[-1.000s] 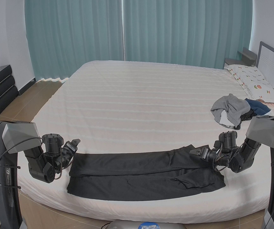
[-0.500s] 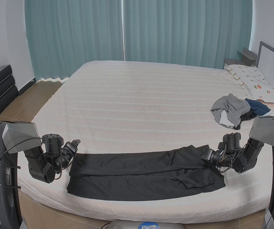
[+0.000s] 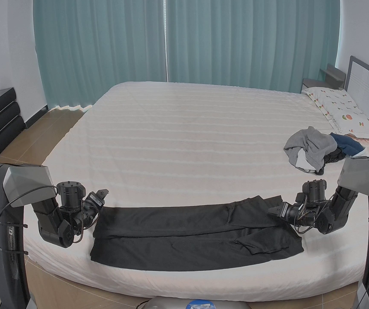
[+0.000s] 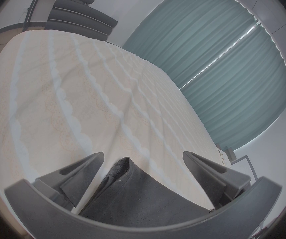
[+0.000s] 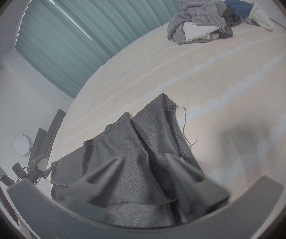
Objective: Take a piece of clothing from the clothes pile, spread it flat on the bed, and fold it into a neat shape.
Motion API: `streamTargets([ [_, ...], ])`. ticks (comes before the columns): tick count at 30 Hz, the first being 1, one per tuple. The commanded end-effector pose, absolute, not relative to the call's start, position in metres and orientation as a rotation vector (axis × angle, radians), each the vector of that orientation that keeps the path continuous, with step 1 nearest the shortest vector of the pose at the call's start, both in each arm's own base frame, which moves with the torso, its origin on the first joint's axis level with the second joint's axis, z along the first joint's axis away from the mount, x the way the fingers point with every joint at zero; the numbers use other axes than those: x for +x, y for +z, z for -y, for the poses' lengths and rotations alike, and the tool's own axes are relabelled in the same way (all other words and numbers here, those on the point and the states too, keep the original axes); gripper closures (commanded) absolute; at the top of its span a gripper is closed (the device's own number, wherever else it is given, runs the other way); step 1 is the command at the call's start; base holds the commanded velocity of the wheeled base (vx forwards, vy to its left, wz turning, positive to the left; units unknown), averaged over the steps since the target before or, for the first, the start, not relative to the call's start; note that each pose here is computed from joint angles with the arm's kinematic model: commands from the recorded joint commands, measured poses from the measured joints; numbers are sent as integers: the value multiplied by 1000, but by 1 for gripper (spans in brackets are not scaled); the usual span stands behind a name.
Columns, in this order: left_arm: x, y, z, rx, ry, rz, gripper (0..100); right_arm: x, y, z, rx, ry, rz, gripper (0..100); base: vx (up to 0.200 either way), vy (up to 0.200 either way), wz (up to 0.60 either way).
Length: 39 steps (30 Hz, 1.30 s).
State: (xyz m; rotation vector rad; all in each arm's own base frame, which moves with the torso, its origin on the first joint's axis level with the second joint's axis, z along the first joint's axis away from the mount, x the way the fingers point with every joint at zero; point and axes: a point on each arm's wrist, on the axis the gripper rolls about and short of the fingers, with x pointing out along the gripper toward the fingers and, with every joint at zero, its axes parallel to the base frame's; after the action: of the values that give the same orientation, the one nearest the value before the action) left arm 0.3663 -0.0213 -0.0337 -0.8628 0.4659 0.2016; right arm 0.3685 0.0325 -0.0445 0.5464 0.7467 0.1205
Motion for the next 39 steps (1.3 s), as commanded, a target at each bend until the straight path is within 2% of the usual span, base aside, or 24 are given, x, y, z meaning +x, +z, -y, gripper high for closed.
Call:
streamTargets([
  [1, 363, -34, 21, -859, 208, -475, 0, 370, -24, -33, 561, 130, -696, 0, 0, 0, 0],
  [7, 361, -16, 19, -861, 203, -437, 0, 369, 0, -34, 626, 119, -645, 0, 0, 0, 0],
  [8, 352, -6, 17, -864, 208, -435, 0, 366, 13, -36, 659, 118, -630, 0, 0, 0, 0],
  [13, 308, -10, 14, -859, 252, -543, 0, 330, 20, -32, 732, 79, -679, 0, 0, 0, 0],
  [17, 281, -16, 13, -871, 257, -594, 0, 306, 11, -32, 838, 17, -742, 0, -150, 0, 0],
  [24, 245, -19, 13, -905, 191, -686, 0, 282, -7, -33, 973, 22, -684, 0, -171, 0, 0],
  [28, 233, -21, 15, -900, 198, -712, 0, 275, -11, -36, 985, 55, -651, 0, 0, 0, 0],
  [31, 228, -21, 17, -894, 192, -724, 0, 269, -27, -43, 974, 55, -694, 0, 0, 0, 0],
  [39, 231, -27, 19, -874, 188, -711, 0, 267, -28, -44, 972, 62, -688, 0, 0, 0, 0],
])
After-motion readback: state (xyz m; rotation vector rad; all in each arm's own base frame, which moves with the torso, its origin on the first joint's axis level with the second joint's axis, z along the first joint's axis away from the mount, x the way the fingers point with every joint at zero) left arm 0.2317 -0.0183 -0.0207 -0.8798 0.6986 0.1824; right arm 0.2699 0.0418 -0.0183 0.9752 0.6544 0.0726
